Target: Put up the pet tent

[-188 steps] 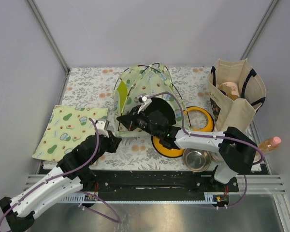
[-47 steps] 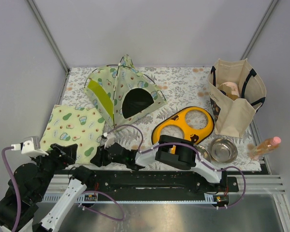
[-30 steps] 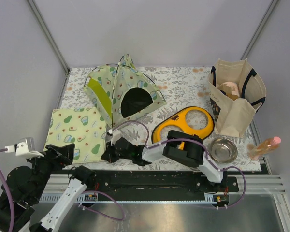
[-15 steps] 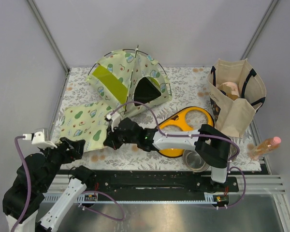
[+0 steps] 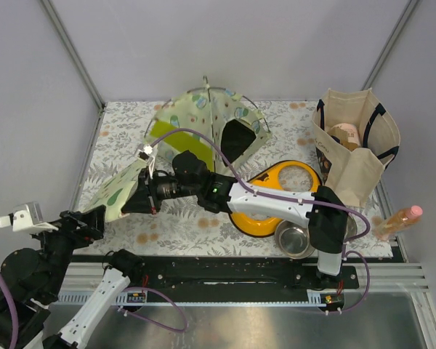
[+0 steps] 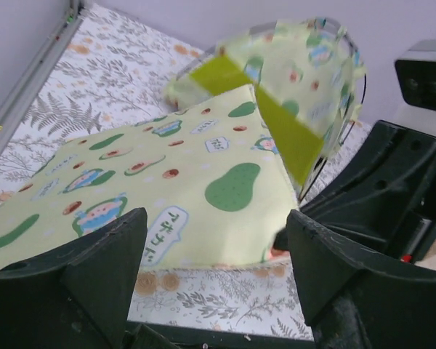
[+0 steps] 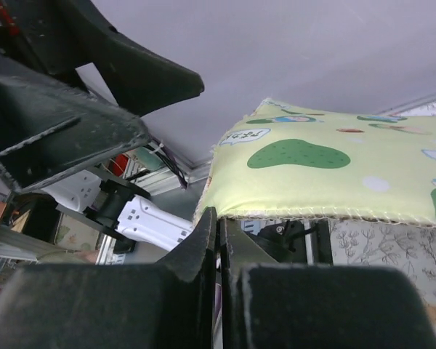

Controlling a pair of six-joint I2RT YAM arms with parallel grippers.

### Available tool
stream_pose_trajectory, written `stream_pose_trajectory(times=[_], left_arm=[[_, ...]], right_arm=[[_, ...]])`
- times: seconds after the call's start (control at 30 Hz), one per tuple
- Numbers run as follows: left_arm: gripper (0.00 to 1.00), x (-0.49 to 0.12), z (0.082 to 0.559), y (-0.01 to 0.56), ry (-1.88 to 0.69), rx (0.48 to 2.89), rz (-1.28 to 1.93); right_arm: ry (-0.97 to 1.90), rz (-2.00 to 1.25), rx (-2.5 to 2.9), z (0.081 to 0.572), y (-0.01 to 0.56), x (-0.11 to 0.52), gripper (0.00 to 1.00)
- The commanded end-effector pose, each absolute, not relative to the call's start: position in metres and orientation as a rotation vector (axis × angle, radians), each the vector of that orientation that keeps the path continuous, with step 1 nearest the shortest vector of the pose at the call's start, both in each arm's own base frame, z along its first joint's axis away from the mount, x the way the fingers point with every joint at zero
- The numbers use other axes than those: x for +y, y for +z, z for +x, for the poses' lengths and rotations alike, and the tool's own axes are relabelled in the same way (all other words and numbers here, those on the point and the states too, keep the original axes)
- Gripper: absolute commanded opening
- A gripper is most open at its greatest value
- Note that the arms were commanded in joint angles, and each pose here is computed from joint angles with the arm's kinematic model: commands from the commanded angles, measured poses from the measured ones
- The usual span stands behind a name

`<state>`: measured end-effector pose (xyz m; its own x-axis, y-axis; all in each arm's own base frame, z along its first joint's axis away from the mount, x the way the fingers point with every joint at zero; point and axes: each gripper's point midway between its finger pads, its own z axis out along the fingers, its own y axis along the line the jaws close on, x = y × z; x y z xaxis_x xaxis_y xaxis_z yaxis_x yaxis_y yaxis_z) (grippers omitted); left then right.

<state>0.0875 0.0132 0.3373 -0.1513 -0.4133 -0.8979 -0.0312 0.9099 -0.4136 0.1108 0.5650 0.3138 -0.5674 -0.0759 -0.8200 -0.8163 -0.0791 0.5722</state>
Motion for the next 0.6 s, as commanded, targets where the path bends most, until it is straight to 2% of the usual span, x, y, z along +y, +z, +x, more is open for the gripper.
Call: stream_pose_trajectory(times=[0.0,0.1,0.2,0.4,0.57], left_arm=[[0.81,0.034,0.084,0.361,-0.282,1.602,-0.402],[0.81,0.030,0.083,0.365,-0.299,1.600,-0.380],[0.81,0.015,0.087,0.360,-0.342,1.645,-0.321],[0.81,-0.027,0.112,0.323,-0.447,1.776,-0.217],[0.82,-0.070,0.139,0.287,-0.596,1.851,-0.160]], right_arm=[[1.754,-1.061,1.461,0.089,0.371,0.551,0.00],[1.651,-1.023,1.523,0.097,0.371,0.535,0.00],[1.420,-0.968,1.667,0.117,0.343,0.505,0.00],[0.861,-0.802,1.916,0.160,0.283,0.386,0.00],[0.658,-0.722,2.045,0.156,0.250,0.289,0.00]])
